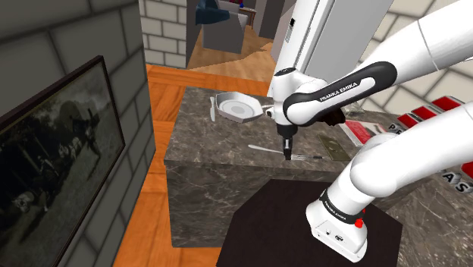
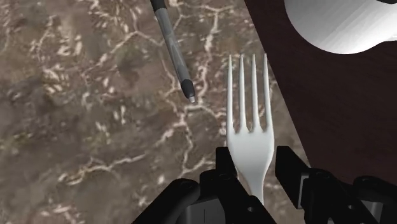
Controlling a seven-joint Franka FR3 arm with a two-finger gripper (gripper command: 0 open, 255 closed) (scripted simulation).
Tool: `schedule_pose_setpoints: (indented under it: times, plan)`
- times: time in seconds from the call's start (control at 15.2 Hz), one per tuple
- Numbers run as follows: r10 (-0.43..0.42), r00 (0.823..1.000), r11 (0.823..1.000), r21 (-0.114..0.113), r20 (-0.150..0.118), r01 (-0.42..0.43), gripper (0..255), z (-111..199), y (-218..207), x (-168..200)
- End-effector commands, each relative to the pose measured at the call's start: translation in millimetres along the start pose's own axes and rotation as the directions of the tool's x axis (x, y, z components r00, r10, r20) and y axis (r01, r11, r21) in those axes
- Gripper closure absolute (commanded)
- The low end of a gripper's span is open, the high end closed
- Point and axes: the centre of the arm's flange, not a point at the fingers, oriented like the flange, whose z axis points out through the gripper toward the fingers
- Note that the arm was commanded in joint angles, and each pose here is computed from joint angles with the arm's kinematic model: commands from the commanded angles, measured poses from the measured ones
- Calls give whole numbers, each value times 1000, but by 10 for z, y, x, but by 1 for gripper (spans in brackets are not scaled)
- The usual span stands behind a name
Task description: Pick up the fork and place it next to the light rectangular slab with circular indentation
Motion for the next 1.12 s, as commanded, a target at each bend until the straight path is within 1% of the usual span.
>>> schedule_pose_setpoints:
  times: [0.0, 0.66, 0.73, 1.06]
  plan:
    - [0, 1000, 1000, 1, 1, 0, 255, -98, -1, -34]
    - [0, 1000, 1000, 1, 1, 0, 255, -589, -2, -230]
    - [0, 1000, 1000, 1, 1, 0, 255, -594, -2, -232]
    - [0, 1000, 1000, 1, 1, 0, 255, -592, 658, -249]
